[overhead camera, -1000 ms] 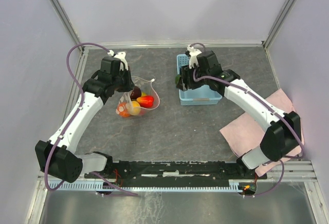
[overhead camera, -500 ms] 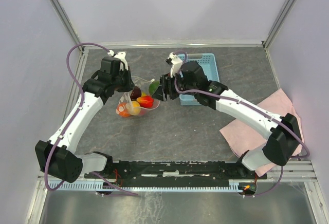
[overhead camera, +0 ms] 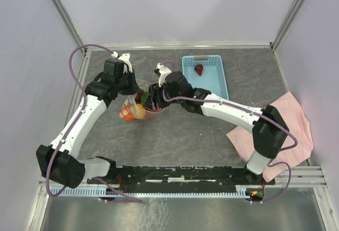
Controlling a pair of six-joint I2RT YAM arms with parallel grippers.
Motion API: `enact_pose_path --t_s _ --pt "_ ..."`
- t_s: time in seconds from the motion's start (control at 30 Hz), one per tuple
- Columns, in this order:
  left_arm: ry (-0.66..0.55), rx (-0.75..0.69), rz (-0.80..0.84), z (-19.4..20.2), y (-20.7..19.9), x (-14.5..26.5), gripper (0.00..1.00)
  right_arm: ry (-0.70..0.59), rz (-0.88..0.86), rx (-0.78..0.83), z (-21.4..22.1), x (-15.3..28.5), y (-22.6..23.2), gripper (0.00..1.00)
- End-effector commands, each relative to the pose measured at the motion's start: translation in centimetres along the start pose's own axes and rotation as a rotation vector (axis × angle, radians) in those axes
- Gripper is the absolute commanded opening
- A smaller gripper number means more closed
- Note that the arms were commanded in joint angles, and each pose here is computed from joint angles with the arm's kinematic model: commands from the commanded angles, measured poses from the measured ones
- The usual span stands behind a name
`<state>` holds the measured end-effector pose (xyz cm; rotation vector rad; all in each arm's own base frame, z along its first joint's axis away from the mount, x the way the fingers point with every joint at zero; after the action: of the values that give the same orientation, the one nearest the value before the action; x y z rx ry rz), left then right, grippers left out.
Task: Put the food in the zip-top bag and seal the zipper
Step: Place the fake fruit in the zipper food storage bag.
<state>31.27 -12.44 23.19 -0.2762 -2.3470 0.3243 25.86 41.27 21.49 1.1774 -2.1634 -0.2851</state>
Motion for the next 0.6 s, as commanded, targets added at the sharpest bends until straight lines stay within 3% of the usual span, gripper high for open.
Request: enact_pose_path --t_s 0.0,0.57 --pt "-0.054 -0.021 0.050 -1.6 -0.9 0.4 0.03 -0.141 0.071 -0.018 -3.9 -0.9 -0.5 0.47" --pt "-0.037 -0.023 0.105 -1.3 -1.7 0.4 0.03 -0.375 0.219 -0.141 -6.5 -5.1 -4.1 0.50"
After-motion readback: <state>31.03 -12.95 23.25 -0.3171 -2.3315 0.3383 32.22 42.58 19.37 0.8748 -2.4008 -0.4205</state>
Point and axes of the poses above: each gripper's point midway between its finger pads, its own x axis back along the fingers, its own y axis along the line the jaws close on, z = x × y, the point moved 2 cm from there along x, back along the fingers, and after that the axes turned 4 degrees about x, right-handed, at the moved point
